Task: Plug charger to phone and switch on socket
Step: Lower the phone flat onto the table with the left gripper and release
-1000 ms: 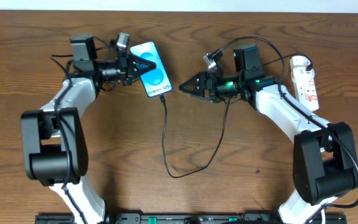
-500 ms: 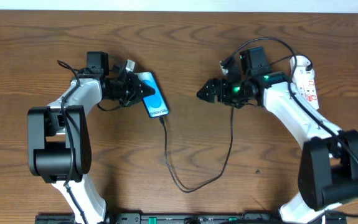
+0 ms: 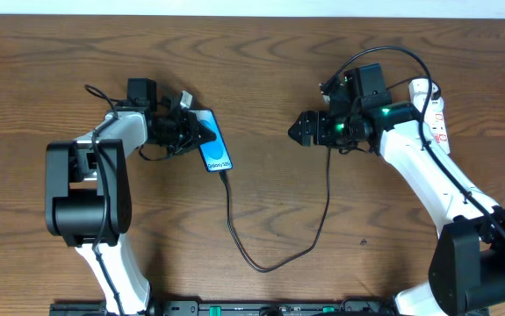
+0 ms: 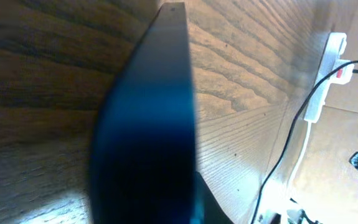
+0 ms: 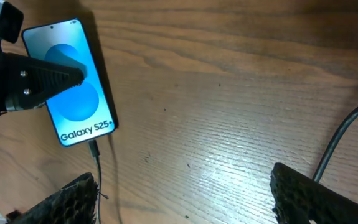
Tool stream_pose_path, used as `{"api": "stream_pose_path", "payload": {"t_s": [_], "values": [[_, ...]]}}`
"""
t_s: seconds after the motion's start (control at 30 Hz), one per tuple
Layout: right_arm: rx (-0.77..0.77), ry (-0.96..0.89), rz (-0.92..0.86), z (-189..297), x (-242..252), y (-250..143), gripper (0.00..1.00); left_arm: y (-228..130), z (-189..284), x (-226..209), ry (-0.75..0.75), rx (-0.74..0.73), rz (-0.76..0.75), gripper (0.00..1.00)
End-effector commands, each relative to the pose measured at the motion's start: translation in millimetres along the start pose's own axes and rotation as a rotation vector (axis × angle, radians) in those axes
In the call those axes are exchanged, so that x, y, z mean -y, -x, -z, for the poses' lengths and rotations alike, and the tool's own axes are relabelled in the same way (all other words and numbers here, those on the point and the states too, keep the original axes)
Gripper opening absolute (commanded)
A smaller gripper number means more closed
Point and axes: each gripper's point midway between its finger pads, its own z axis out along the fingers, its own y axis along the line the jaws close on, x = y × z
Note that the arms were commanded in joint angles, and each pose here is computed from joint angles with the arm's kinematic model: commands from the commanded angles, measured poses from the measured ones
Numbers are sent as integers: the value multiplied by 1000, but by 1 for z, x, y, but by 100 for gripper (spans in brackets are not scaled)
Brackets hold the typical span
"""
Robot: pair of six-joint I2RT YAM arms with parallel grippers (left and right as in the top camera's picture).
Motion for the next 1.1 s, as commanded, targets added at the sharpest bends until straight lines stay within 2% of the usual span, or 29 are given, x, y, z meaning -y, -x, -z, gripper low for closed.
{"api": "stream_pose_path", "payload": {"t_s": [0.0, 0.07, 0.2, 0.4, 0.47, 0.6, 0.87, 1.07], "values": [[23, -12, 31, 5, -4, 6, 85, 0, -9, -17, 55, -10, -20, 7], [19, -14, 29, 5, -4, 5, 86, 0, -9, -17, 55, -10, -20, 9], [17, -18, 28, 5, -3, 4, 86, 2, -8, -23, 90, -1, -19, 26], [13, -79, 18, 6, 8, 2, 86, 4, -6, -41, 191, 16, -7, 36], [13, -83, 20, 6, 9, 2, 86, 4, -4, -51, 248, 23, -1, 45], [15, -103, 18, 6, 12, 2, 87, 4, 5, -77, 403, 39, 15, 56], [6, -138, 15, 7, 19, -1, 87, 1, 26, -113, 644, 56, 33, 60], [19, -140, 3, 12, 24, 3, 83, 11, 50, -108, 735, 87, 23, 60]]}}
